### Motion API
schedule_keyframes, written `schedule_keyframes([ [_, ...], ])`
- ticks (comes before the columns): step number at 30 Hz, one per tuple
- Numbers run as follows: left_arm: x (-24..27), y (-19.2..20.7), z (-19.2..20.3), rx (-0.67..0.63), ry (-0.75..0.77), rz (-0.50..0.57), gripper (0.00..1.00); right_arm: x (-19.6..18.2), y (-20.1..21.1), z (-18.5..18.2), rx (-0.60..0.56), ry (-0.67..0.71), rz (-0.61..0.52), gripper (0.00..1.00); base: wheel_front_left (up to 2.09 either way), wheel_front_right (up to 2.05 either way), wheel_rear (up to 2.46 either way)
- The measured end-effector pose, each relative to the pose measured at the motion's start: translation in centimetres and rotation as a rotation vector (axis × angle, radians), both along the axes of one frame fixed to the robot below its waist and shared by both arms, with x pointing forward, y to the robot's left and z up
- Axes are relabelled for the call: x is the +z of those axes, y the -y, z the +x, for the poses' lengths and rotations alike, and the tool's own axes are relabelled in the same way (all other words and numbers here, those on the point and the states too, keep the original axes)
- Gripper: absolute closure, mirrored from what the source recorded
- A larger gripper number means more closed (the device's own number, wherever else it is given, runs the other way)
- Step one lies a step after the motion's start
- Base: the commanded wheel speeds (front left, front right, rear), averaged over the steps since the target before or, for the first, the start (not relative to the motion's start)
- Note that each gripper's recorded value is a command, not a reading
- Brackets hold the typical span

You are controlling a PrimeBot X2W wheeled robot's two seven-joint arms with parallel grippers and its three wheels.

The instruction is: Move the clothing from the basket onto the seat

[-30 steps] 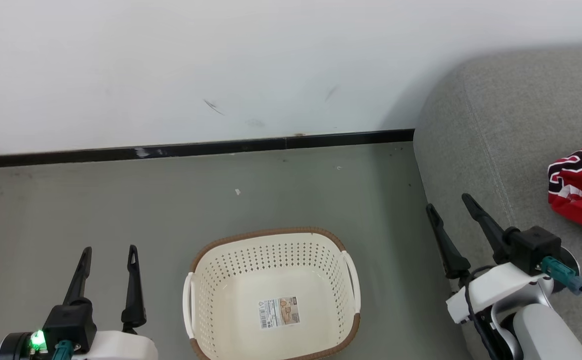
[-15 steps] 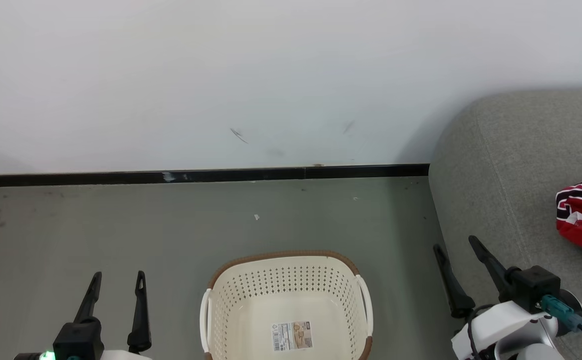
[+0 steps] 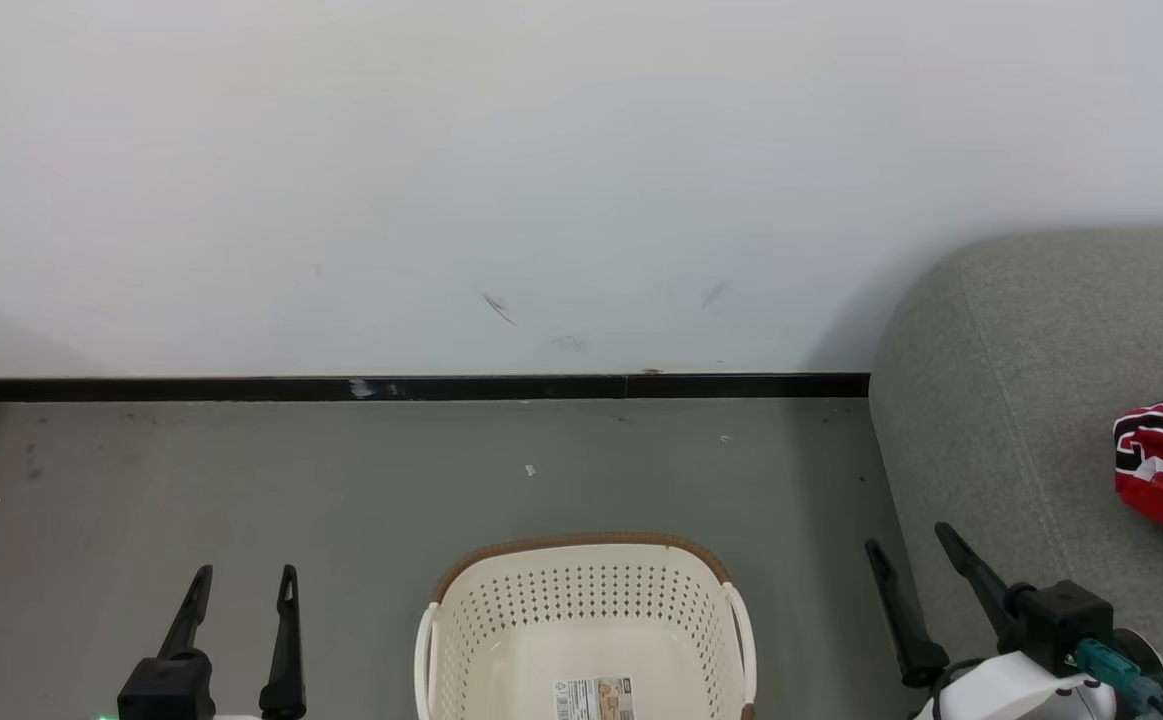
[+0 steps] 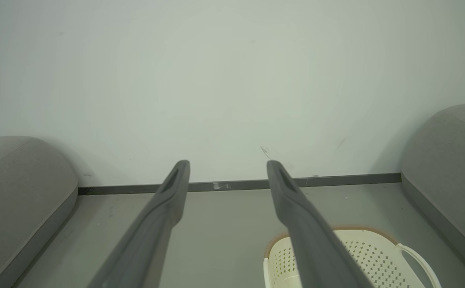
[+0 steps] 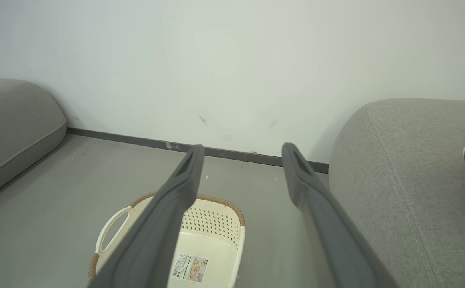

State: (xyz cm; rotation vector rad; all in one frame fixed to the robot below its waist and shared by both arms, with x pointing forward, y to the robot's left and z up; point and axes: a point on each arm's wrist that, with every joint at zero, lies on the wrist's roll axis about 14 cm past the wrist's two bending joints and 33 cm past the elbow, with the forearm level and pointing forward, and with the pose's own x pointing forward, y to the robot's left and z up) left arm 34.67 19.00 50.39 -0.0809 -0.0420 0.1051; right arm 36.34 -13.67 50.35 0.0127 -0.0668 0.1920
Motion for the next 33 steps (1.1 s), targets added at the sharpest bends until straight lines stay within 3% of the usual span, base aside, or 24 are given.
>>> schedule_keyframes([
  [17, 0.1, -0.4, -0.5, 0.01, 0.002, 0.006, 0.0, 0.4, -0.2, -1.0, 0.005, 0.013, 0.02, 0.0, 0.0, 0.0, 0.0],
  [18, 0.0, -0.4, -0.5, 0.01, 0.001, 0.006, 1.0, 0.5, -0.2, -1.0, 0.005, 0.014, 0.021, 1.0, 0.0, 0.0, 0.0],
  [24, -2.3, 0.8, -1.4, 0.004, -0.07, -0.024, 1.0, -2.4, -0.5, -2.2, 0.007, -0.078, 0.026, 1.0, 0.0, 0.0, 0.0],
  [33, -2.9, 0.7, -1.3, 0.016, -0.104, -0.14, 1.0, -2.0, -0.6, -2.2, -0.004, -0.077, 0.121, 1.0, 0.0, 0.0, 0.0],
])
